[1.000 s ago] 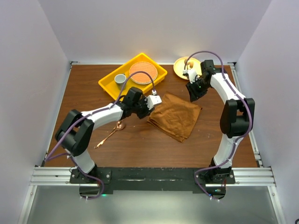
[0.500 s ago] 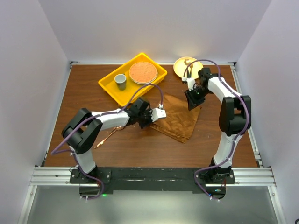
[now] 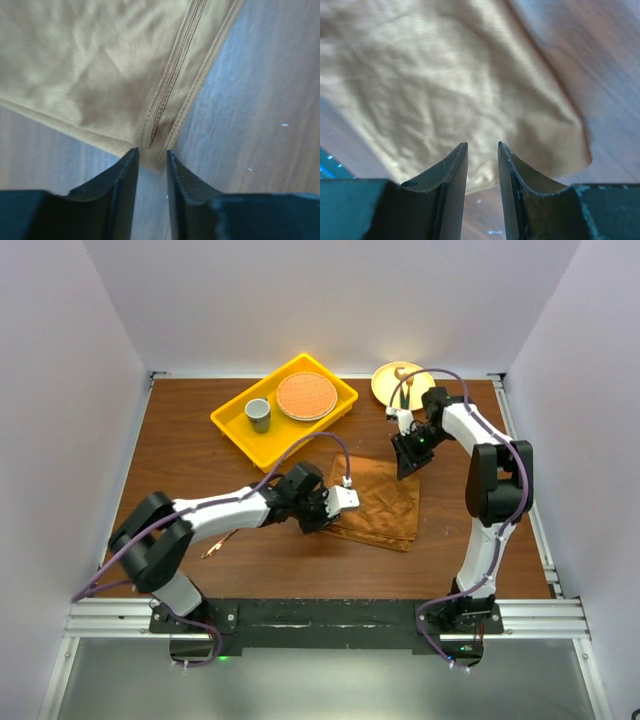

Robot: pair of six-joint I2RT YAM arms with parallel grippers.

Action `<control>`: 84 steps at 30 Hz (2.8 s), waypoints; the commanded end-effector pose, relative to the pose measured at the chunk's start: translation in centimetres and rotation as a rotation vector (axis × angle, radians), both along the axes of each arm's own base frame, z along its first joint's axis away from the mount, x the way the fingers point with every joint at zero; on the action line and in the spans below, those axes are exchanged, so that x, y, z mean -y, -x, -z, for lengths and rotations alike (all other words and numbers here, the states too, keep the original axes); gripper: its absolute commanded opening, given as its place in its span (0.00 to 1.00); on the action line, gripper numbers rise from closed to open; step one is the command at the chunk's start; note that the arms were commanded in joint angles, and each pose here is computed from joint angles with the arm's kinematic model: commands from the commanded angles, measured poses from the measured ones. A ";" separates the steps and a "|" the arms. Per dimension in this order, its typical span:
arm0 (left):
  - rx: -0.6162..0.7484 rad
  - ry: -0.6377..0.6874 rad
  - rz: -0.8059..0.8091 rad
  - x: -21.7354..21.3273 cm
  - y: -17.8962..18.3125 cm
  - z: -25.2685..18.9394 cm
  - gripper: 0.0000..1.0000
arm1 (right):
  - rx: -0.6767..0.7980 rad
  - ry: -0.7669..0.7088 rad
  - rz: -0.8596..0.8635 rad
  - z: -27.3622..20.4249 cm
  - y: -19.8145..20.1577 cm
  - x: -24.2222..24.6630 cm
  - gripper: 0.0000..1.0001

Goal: Fold the napkin into a case and place the utensils inside
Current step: Smooth out the square-folded napkin at the center of the board.

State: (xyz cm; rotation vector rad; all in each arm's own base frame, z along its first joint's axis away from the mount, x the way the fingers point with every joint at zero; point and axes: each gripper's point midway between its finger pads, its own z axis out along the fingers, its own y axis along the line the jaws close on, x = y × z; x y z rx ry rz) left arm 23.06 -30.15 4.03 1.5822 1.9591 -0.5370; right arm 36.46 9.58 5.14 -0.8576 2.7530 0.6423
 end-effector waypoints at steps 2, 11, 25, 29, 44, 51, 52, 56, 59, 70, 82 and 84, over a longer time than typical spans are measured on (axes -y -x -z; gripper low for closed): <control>0.177 0.239 0.098 2.8 -0.6 -8.7 0.36 | 0.061 -0.103 0.020 -7.2 2.5 -1.3 0.36; 0.327 0.096 0.349 4.8 -1.9 -6.4 0.43 | -0.131 -0.133 0.290 -5.9 7.3 1.7 0.40; 0.348 -0.009 0.515 6.4 -0.3 -1.7 0.39 | -0.208 -0.147 0.390 -4.0 8.4 2.7 0.41; 0.349 -0.016 0.528 6.8 -0.3 -1.0 0.38 | -0.202 -0.147 0.398 -4.1 8.3 2.9 0.41; 0.356 -0.002 0.527 8.6 -1.2 -0.9 0.38 | -0.193 -0.145 0.415 -4.3 7.9 3.7 0.41; 0.323 0.001 0.557 8.7 -0.5 -0.1 0.37 | -0.193 -0.145 0.419 -4.3 7.8 3.9 0.41; 0.313 -0.004 0.558 8.7 -0.5 0.0 0.37 | -0.191 -0.145 0.419 -4.3 7.8 3.9 0.41; 0.300 -0.025 0.559 8.4 -0.4 0.6 0.37 | -0.202 -0.145 0.424 -4.1 7.9 4.0 0.41; 0.302 -0.034 0.565 8.3 -0.5 0.9 0.36 | -0.199 -0.148 0.423 -4.1 7.9 4.0 0.41; 0.292 -0.025 0.579 8.3 -0.1 0.4 0.26 | -0.205 -0.149 0.427 -4.1 7.9 4.0 0.41; 0.251 -0.024 0.608 8.4 0.4 0.7 0.40 | -0.210 -0.156 0.424 -4.0 7.7 4.0 0.41; 0.234 -0.034 0.613 8.4 0.5 1.0 0.36 | -0.213 -0.158 0.425 -3.9 7.7 4.0 0.41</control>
